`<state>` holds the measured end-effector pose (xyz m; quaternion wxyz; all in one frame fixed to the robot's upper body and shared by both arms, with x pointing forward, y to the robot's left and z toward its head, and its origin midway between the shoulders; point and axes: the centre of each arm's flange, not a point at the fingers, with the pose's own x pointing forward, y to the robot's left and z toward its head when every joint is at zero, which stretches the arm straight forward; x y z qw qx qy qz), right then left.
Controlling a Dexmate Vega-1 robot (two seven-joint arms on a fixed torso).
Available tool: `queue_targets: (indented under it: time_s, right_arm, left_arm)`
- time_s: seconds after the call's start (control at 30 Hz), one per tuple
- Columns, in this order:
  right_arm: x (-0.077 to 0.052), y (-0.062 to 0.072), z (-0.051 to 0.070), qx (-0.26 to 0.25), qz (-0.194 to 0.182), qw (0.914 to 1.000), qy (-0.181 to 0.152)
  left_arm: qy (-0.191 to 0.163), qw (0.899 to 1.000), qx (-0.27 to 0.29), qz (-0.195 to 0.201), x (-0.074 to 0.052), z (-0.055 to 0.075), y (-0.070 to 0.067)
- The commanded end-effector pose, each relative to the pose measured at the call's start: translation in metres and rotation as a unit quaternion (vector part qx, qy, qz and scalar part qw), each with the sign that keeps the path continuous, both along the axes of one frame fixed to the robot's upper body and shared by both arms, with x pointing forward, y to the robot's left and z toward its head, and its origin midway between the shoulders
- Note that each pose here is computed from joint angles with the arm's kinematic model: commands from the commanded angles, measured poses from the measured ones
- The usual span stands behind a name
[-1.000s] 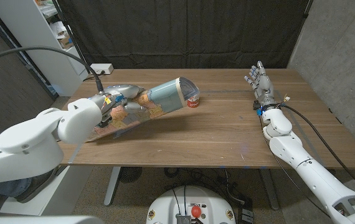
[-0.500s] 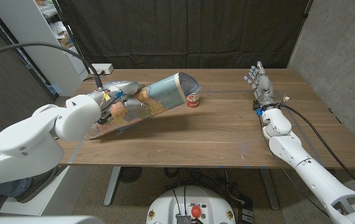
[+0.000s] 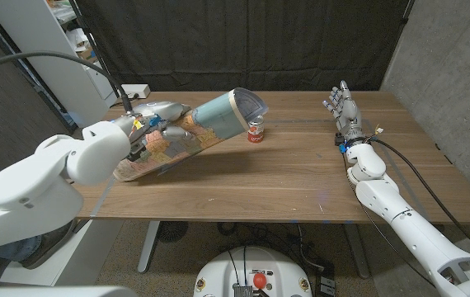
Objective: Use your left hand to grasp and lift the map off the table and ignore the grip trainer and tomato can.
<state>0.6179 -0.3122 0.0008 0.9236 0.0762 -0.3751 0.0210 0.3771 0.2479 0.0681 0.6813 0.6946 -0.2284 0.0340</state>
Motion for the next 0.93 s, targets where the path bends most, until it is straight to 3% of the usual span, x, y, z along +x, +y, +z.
queue_targets:
  time_s: [0.03, 0.47, 0.93]
  right_arm:
    - [0.0000, 0.0011, -0.0025, 0.002, 0.002, 1.0000, 0.002]
    - [0.0000, 0.0006, -0.0008, 0.000, 0.000, 1.0000, 0.002]
    - [0.0055, 0.0002, -0.0026, 0.002, 0.001, 1.0000, 0.005]
  left_arm:
    - [-0.016, 1.000, -0.006, -0.018, -0.0053, 0.0133, -0.0016]
    - [-0.027, 0.999, -0.004, -0.029, -0.0058, 0.0213, -0.0069]
    - [-0.016, 1.000, -0.006, -0.026, 0.0026, 0.0179, -0.0067]
